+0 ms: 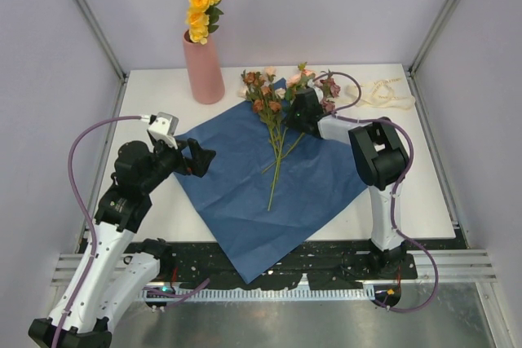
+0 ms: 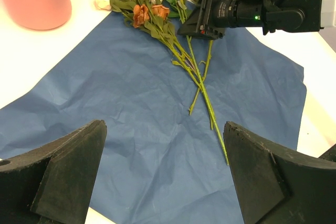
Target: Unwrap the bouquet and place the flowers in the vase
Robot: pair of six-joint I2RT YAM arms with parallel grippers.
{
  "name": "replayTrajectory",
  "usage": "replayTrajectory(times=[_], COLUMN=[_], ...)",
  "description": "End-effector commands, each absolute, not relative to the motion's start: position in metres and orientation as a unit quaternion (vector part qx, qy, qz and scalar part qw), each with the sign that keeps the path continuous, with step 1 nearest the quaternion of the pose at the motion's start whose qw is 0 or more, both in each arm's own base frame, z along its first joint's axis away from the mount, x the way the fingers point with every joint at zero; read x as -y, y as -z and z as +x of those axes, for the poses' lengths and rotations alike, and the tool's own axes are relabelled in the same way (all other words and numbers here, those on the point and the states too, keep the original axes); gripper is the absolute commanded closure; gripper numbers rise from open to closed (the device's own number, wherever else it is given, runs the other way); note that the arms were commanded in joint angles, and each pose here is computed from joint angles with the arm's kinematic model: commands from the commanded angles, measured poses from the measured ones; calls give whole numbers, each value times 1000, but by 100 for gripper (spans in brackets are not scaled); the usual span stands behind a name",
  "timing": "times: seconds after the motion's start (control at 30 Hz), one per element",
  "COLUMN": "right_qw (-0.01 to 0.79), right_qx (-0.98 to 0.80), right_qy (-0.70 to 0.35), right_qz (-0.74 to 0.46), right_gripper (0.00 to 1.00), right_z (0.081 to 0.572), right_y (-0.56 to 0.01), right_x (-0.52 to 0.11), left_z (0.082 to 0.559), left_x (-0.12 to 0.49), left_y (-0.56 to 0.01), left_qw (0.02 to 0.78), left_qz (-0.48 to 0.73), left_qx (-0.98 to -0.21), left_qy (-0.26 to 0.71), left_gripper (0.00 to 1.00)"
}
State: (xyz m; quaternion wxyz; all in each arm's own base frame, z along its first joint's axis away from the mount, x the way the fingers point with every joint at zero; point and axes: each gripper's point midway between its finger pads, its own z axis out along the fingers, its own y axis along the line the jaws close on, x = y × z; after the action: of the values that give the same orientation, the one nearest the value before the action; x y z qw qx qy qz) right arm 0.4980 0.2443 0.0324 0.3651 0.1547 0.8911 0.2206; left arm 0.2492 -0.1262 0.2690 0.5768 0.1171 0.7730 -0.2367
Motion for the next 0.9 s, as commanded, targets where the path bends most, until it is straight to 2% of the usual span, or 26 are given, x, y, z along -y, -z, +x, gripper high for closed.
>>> replayTrajectory(times=[0.0,0.07,0.47,0.67,0.83,0.87], right_qw=[411,426,504,534,560,553], right_qx=[-868,-857,-794,-742,-667,-664], right_qy=[-237,-253,-333,-405,-474,-483], right_qz=[149,140,63,-30,-129,-141], right_gripper=[84,95,95,95,94,95], right_z=[505,508,475,424,360,345], right_y=[-75,-95,-210,-258,-310,-305], right_x=[-245,-249,-255,-267,-284,-290], left_z=[249,247,248,240,231,230], left_x=[126,127,129,146,164,167], left_y=[-284,-286,-289,-301,-329,-338], left_qw=[595,599,600,577,582,588], left_qz=[124,129,129,130,134,136], left_qx=[-758,-753,-750,-749,-711,-698], left_qy=[237,240,247,300,370,384], left_gripper=[3,3,5,8,8,8])
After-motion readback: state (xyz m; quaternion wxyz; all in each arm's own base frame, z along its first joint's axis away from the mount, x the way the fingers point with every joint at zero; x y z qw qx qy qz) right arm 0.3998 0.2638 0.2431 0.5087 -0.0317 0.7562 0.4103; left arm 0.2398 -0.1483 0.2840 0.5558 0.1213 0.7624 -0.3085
